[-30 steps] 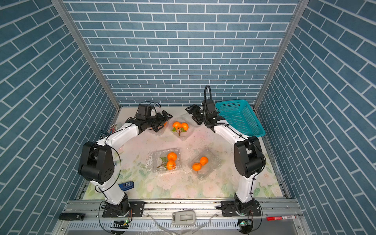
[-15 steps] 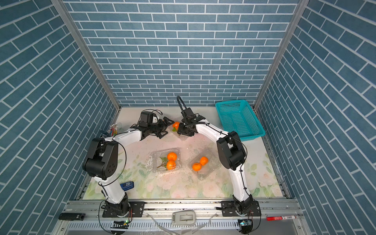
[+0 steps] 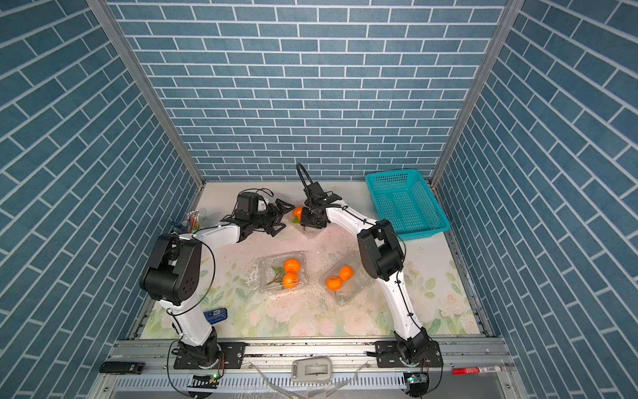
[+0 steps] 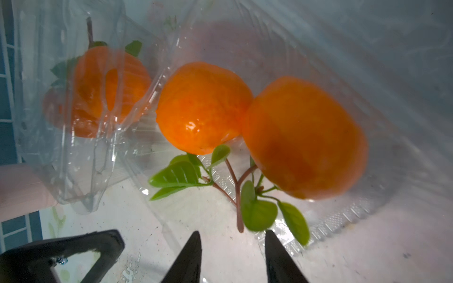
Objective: Take oranges out of containers
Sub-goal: Pick up the orange from the packing box.
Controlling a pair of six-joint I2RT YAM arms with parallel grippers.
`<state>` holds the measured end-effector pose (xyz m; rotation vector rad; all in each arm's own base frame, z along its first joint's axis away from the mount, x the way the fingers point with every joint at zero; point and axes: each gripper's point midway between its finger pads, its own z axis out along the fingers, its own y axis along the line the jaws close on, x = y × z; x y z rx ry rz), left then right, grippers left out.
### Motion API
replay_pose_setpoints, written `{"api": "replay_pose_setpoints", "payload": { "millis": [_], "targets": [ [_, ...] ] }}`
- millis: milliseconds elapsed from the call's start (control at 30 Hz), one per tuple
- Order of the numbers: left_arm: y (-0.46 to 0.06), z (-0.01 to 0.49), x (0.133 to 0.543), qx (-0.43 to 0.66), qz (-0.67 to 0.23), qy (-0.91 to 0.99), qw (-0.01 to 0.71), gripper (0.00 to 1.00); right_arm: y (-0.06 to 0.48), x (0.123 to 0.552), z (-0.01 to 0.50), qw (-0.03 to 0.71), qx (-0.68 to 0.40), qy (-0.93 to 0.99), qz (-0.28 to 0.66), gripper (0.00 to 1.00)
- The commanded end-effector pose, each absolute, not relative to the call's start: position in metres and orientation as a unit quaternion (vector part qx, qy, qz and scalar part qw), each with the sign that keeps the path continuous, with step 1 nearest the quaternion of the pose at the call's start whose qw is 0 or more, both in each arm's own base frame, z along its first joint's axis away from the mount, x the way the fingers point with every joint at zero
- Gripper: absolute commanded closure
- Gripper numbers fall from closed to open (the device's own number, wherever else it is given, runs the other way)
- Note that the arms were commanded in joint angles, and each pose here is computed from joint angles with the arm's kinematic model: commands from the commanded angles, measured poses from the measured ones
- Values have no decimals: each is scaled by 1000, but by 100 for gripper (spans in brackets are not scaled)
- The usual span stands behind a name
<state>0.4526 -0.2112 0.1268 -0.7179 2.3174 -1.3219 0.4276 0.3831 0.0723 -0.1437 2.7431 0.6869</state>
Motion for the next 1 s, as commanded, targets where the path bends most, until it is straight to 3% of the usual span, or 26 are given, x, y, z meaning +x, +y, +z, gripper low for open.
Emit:
{"api": "replay_pose_setpoints", "payload": {
  "millis": [0, 533, 767, 967],
  "targets": [
    [-208, 124, 451, -256, -472, 822, 189, 1, 386, 429, 63, 150, -55, 960, 230, 57],
    [-193, 108, 442, -277, -461, 823, 181, 1, 396, 440, 24, 152, -37, 965, 211, 57],
    [-189, 111, 431, -283, -453, 826, 181, 1, 402, 437, 21, 148, -40, 963, 223, 87],
    [-188, 116, 423, -289, -454, 823, 181, 1, 403, 436, 43, 162, -44, 957, 237, 97]
  ]
}}
